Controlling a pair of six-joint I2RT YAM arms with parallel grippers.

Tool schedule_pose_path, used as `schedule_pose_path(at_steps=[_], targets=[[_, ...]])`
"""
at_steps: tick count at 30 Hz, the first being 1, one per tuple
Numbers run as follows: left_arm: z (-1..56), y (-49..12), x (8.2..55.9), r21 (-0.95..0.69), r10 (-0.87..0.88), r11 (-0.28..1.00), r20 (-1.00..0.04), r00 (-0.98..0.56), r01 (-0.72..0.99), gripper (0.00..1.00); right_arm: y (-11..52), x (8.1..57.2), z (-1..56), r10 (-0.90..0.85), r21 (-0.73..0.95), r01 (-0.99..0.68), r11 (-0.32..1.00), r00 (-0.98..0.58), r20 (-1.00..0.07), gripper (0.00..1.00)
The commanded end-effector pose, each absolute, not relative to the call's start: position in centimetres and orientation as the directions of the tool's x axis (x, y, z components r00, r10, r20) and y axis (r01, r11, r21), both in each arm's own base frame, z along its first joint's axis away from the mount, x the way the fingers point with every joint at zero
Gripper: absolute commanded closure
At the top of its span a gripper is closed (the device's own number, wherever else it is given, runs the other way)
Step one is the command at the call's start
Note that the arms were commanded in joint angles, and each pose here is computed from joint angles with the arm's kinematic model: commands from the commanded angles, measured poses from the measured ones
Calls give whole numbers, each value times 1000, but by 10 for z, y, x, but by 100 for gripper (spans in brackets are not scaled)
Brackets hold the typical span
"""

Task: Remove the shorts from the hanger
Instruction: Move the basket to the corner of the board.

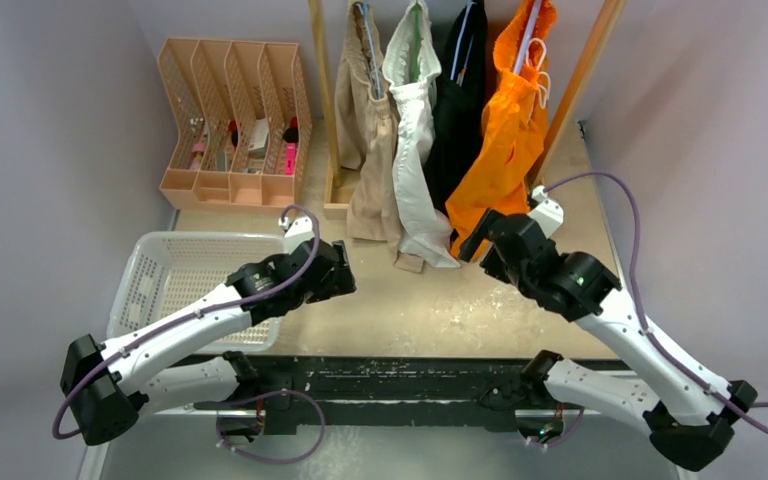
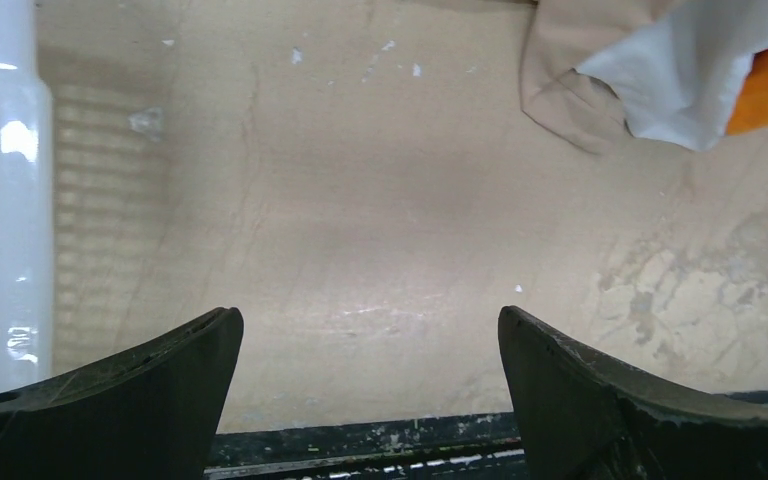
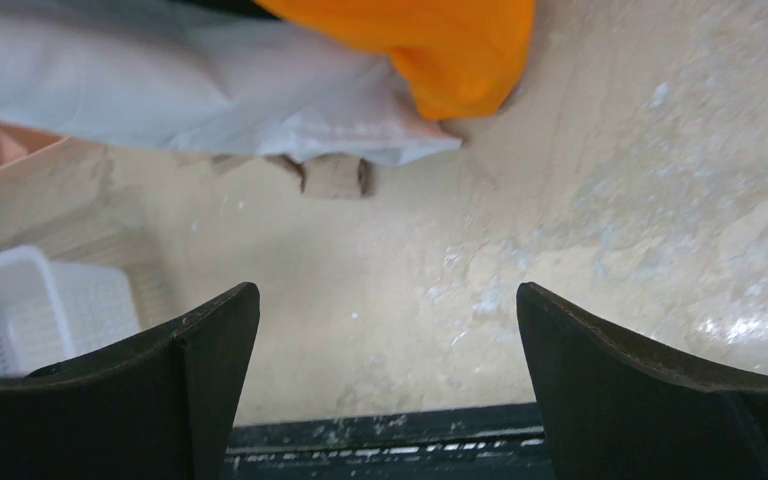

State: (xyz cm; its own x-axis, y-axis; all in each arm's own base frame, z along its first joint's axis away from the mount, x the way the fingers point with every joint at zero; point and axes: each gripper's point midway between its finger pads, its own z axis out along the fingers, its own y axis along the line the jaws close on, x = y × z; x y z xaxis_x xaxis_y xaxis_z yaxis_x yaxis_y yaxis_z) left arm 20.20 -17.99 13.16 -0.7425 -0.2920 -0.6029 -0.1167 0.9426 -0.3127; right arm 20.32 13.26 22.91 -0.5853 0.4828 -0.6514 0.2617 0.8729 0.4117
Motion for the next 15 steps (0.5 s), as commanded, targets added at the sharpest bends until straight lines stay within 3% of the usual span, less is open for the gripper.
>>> schedule_pose_path(at_steps=[1, 5, 7, 11, 15], targets=[[174, -203, 210, -443, -343, 895, -614, -711, -49, 0, 132, 230, 244, 343, 322, 147, 935, -598, -724, 0], [193, -184, 214, -450, -425, 882, -631, -649, -141, 0, 123, 242, 256, 350, 297, 186, 937, -542, -764, 0], [207, -185, 212, -465, -416, 879, -639, -647, -106, 0, 117, 246, 269, 359, 302, 193, 934, -495, -792, 0], [226, -183, 210, -529, -456, 846, -649, -609, -68, 0, 122, 248, 337, 330, 357, -23, 934, -328, -885, 0], [240, -184, 210, -597, -500, 802, -653, -569, -20, 0, 109, 240, 394, 409, 428, -73, 901, -189, -893, 1]])
